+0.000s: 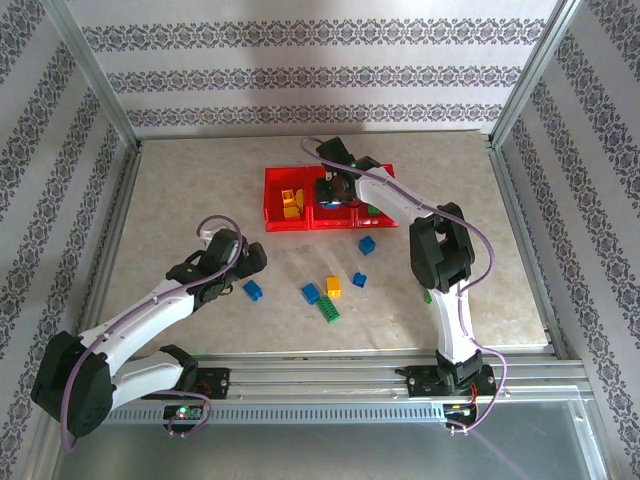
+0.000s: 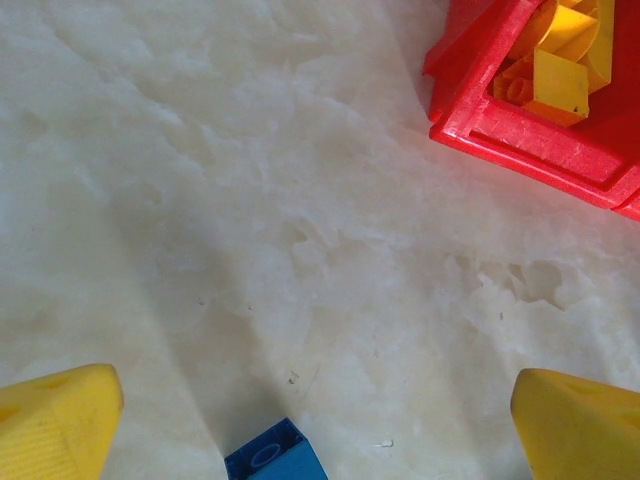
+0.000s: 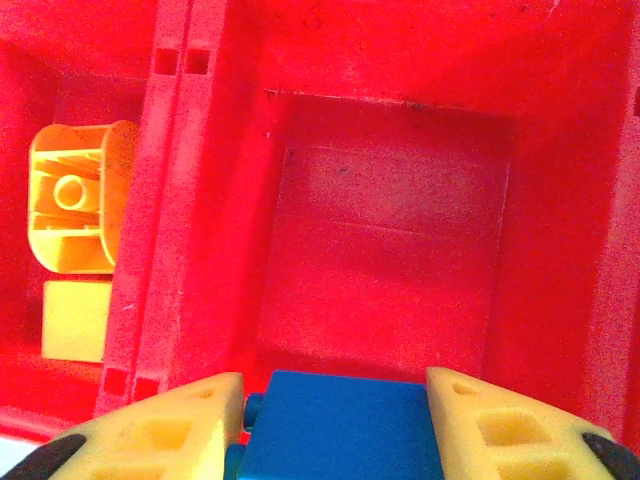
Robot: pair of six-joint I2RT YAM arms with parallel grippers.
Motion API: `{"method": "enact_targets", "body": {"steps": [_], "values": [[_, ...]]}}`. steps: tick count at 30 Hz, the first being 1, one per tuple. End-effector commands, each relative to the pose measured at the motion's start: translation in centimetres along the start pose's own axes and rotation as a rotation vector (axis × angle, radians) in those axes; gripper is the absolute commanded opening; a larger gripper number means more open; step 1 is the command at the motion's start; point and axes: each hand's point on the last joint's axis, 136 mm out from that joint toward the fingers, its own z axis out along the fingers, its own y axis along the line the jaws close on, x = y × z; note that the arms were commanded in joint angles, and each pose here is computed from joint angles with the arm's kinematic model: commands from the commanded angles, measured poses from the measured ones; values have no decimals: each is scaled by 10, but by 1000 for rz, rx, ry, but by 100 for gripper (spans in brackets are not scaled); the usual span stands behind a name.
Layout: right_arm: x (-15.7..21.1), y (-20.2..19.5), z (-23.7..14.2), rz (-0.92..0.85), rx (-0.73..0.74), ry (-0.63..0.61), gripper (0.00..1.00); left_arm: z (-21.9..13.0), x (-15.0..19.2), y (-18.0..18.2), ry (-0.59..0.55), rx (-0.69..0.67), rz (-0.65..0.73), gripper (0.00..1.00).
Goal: Sort the legos into containers by color
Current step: Place the lego in the container.
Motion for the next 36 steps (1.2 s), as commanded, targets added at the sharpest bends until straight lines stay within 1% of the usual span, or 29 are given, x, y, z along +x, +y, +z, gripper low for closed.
{"method": "enact_targets", "body": {"steps": [1,9,15,25,36], "values": [[3,-1,8,-23,38,17,39,-2,6,10,21,-20,-12,100],[10,-4,25,-27,56,45,48,-1,14,15,54,-31,1,100],[8,-6,20,-30,62,37,57,1,22,15,88,-26,4,100],[-7,1,-13,-22,31,-26,62,5,46,16,173,-34,12,97],[-11,11,-67,1,-29,-118,66,13,68,8,217,-46,44,93]]}}
